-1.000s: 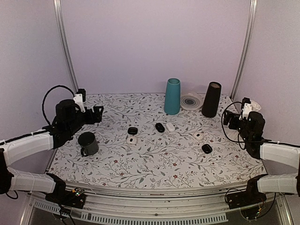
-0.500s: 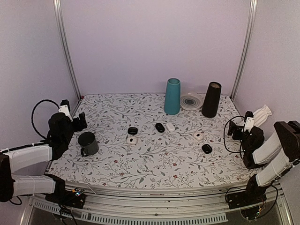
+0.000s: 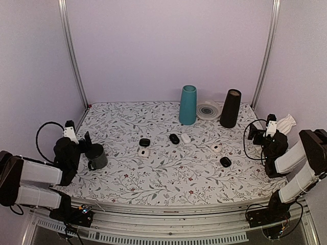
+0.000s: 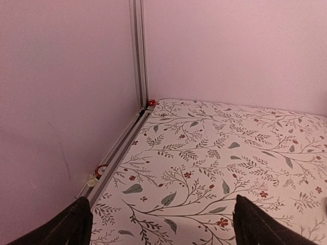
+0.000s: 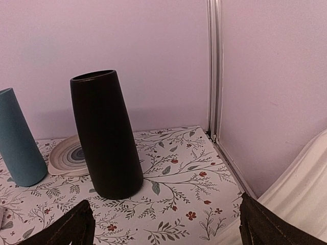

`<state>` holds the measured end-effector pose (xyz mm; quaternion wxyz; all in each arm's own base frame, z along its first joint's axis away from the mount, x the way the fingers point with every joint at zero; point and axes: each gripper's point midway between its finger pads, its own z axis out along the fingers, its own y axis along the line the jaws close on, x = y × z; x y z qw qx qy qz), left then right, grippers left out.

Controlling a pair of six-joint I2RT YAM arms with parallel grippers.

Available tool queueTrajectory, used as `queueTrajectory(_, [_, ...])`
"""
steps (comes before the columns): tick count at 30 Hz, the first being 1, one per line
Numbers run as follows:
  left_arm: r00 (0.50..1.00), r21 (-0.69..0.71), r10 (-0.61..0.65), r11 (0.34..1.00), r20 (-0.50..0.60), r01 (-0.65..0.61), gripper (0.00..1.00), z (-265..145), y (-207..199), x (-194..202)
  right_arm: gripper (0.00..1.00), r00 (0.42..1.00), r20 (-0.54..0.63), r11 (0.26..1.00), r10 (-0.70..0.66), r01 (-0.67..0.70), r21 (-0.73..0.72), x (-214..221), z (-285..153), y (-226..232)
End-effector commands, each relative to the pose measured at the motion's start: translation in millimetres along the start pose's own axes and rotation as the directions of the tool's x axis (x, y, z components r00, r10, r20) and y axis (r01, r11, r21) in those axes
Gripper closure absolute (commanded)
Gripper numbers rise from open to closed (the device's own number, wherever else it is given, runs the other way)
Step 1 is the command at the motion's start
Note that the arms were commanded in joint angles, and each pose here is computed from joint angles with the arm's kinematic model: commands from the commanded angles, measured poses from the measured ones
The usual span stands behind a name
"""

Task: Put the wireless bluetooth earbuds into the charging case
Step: Reset both arms

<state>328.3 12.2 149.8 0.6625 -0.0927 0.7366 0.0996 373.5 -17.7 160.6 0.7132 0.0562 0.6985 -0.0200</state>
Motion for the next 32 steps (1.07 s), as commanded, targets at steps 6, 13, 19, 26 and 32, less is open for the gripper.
queueTrajectory(6, [0.971,0.038,0.052,0.997,0.234,-0.062,0.04,2.9,-5.2,-43.0,0.01,1.0,-0.011,1.0,-0.001,0.001,0.02,2.4,2.7,-4.3])
queueTrajectory(13, [0.949,0.056,0.075,0.994,0.305,-0.097,0.04,1.1,-5.5,-31.6,0.01,1.0,-0.011,1.0,-0.001,0.001,0.019,2.6,2.6,-3.9])
queueTrajectory(19, [0.976,0.087,0.084,0.991,0.199,-0.103,0.04,32.7,-14.5,-23.0,0.01,1.0,-0.013,1.0,-0.002,0.002,0.017,2.8,3.0,-3.4])
queueTrajectory(26, [0.987,0.063,0.063,0.995,0.149,-0.073,0.04,41.5,-7.2,-16.1,0.01,1.0,-0.012,1.0,-0.002,0.002,0.016,2.6,3.0,-3.3])
queueTrajectory(32, [0.987,0.064,0.063,0.995,0.149,-0.073,0.04,41.4,-7.4,-16.1,0.01,1.0,-0.012,1.0,-0.001,0.001,0.016,2.6,3.4,-3.3])
